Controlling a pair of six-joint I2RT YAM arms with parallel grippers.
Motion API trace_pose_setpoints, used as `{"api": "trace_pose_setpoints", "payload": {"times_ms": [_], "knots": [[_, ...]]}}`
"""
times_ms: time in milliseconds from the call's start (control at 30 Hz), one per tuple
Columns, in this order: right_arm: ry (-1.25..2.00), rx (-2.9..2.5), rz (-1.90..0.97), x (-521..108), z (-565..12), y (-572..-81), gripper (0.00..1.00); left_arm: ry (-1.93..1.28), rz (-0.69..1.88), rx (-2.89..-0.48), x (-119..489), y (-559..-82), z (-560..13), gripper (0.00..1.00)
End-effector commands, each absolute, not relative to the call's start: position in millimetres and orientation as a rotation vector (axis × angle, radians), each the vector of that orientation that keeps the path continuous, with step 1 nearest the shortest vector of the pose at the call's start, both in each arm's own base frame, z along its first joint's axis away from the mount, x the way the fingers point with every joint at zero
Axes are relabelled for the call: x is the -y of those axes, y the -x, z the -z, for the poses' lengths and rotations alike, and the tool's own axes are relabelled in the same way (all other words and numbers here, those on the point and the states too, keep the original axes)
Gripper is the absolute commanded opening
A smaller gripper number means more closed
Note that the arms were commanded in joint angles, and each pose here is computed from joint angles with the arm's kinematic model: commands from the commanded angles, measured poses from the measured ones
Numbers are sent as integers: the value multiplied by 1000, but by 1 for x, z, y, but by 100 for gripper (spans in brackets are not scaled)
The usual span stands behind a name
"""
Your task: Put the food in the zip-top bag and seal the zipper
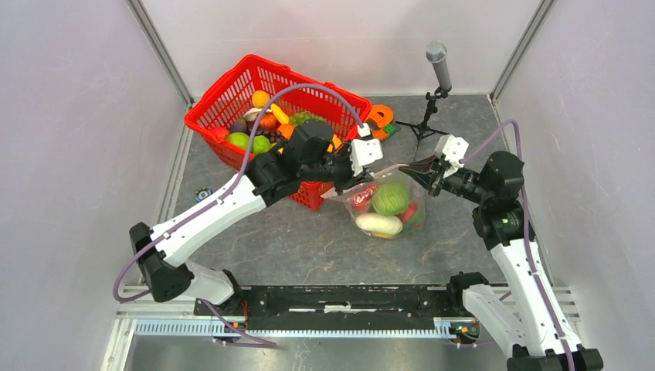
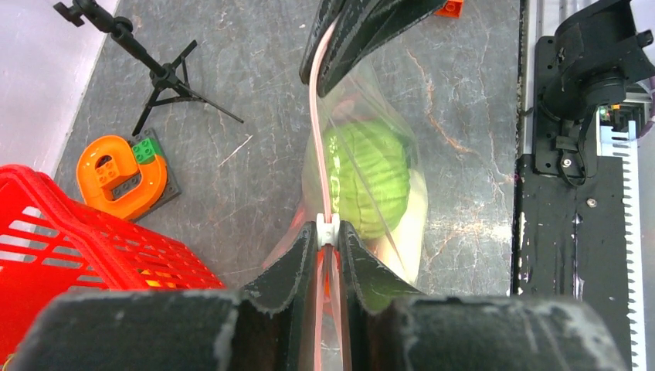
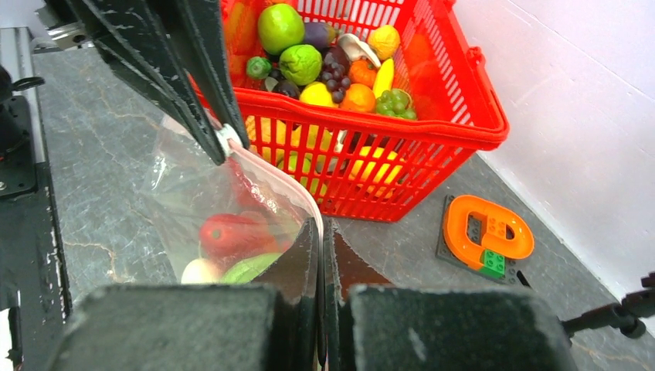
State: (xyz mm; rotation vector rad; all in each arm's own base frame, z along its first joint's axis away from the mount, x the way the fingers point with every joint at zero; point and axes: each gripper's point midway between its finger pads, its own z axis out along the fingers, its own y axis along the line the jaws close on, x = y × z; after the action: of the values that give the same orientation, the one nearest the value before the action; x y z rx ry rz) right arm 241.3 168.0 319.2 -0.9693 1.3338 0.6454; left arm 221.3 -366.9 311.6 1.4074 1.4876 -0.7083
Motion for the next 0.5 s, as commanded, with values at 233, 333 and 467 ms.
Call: {"api": "trace_pose_setpoints", "payload": {"times_ms": [233,333,467], "knots": [[669,-1290,-302,-118,-357,-274,0,-1315,678,-1540,339,-216,-313,2],[584,-1282,-234,-104,-362,-278,0,-1297,661,-1553,329,-214,-309,2],[557,-1265,-237,-102,-365,-277,0,-1278,648,-1575,321,-212,-303,2]]}}
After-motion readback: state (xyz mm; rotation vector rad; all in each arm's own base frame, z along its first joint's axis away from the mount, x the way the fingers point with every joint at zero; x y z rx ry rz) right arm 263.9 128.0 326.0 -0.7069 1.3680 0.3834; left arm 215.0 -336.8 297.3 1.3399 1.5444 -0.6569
